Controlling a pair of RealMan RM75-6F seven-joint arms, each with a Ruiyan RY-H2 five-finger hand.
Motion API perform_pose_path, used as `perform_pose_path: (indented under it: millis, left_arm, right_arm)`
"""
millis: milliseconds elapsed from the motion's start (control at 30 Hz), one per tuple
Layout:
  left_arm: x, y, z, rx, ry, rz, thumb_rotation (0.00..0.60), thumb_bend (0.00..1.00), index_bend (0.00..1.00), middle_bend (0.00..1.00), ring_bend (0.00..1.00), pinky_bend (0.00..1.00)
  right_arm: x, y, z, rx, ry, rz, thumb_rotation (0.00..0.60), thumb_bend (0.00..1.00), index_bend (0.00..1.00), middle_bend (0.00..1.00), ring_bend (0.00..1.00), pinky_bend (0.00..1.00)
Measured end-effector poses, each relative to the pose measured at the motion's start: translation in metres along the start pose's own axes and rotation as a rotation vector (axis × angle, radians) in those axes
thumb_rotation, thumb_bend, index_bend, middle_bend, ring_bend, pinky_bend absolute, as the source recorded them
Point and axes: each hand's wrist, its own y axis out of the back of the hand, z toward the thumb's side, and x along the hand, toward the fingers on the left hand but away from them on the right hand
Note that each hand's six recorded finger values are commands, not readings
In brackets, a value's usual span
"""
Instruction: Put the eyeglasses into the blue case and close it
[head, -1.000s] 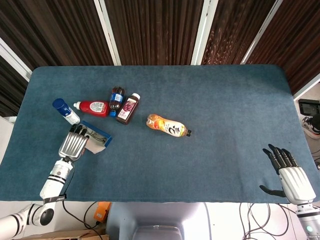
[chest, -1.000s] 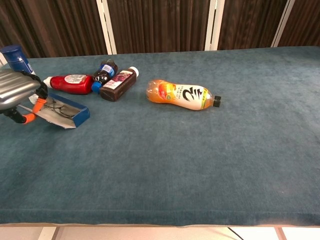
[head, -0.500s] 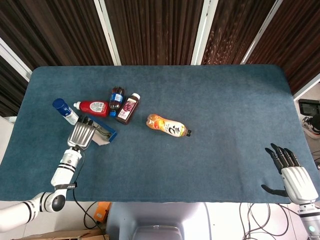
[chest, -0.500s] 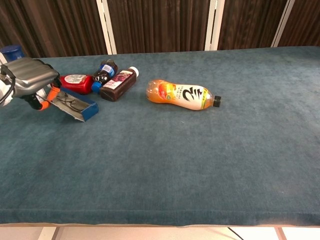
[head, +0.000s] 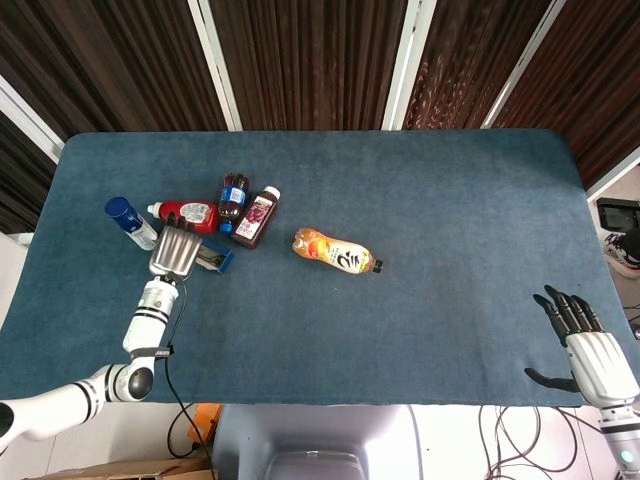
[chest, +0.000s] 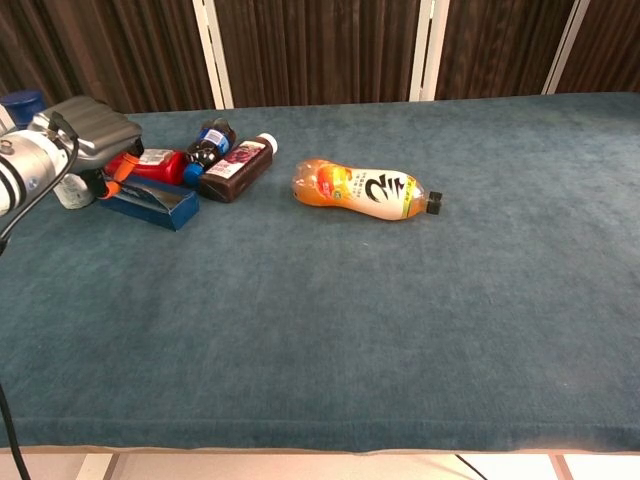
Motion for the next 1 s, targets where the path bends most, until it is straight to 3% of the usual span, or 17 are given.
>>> perform_pose_path:
  millis: [567, 633, 700, 767, 867, 1000]
  left_arm:
    - [0.033, -0.005, 0.004, 0.017, 0.047, -0.060, 0.600, 0.74, 0.72, 0.35, 0.23, 0.18]
    - [0.036, -0.006, 0.004, 0.016, 0.051, -0.062, 0.600, 0.69, 0.70, 0.35, 0.24, 0.18]
    - [0.038, -0.007, 0.004, 0.017, 0.057, -0.062, 0.600, 0.56, 0.60, 0.34, 0.24, 0.18]
    - [0.041, -0.008, 0.003, 0.012, 0.063, -0.058, 0.600, 0.49, 0.47, 0.33, 0.25, 0.19]
    - [0.043, -0.007, 0.004, -0.010, 0.067, -0.040, 0.600, 0.44, 0.33, 0.33, 0.25, 0.19]
    - [0.047, -0.007, 0.005, -0.031, 0.071, -0.017, 0.600, 0.42, 0.26, 0.33, 0.25, 0.19]
  right_arm:
    - [0.002, 0.006, -0.006, -0.017, -0.014, -0.012, 0.600, 0.07, 0.00, 0.00, 0.00, 0.00]
    - [0.002, 0.006, -0.007, -0.020, -0.016, -0.014, 0.600, 0.07, 0.00, 0.00, 0.00, 0.00]
    - [0.002, 0.007, -0.008, -0.022, -0.018, -0.017, 0.600, 0.07, 0.00, 0.00, 0.00, 0.00]
    - [0.002, 0.008, -0.008, -0.023, -0.019, -0.019, 0.600, 0.07, 0.00, 0.00, 0.00, 0.00]
    - [0.002, 0.009, -0.009, -0.025, -0.021, -0.021, 0.600, 0.07, 0.00, 0.00, 0.00, 0.00]
    - [0.003, 0.010, -0.010, -0.026, -0.023, -0.023, 0.600, 0.07, 0.00, 0.00, 0.00, 0.00]
